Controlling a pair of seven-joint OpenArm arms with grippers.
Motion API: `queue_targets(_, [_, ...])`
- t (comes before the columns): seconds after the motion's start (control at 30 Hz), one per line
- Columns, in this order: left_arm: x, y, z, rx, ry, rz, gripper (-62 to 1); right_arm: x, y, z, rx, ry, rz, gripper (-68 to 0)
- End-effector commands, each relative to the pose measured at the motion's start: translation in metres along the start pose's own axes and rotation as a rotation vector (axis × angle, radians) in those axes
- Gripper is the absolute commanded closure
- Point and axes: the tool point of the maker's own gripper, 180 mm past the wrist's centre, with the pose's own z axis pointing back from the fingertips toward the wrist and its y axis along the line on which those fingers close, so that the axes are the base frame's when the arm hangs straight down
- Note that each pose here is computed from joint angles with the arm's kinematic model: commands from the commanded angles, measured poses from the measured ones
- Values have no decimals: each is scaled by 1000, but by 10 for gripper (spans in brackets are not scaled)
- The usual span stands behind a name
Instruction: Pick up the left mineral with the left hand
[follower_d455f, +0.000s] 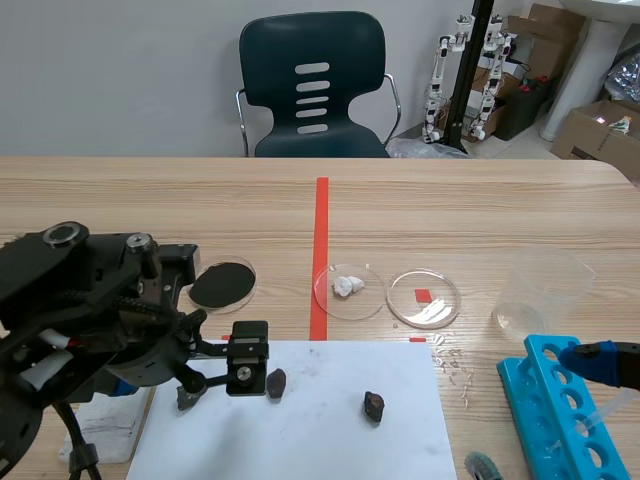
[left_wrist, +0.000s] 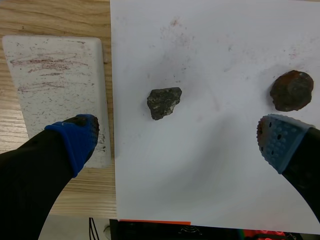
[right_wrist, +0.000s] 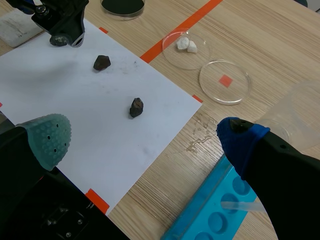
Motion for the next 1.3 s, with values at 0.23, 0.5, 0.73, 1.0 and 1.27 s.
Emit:
queue_targets(0.23, [6, -7, -5, -8, -8, -8, -623, 10, -2, -1, -1, -37, 4, -610])
queue_targets(0.5, [-2, -9, -17, 1, 18, -8, -623, 10, -2, -1, -1, -37, 4, -610])
queue_targets(0.73, [2, -10, -22, -1, 12, -17, -623, 10, -2, -1, -1, -37, 4, -610])
queue_targets(1.0, [3, -9, -24, 6, 12, -16, -623, 10, -2, -1, -1, -37, 4, -610])
queue_targets(1.27, [9, -9, -23, 5, -21, -16, -623, 10, -2, -1, -1, -37, 4, -610])
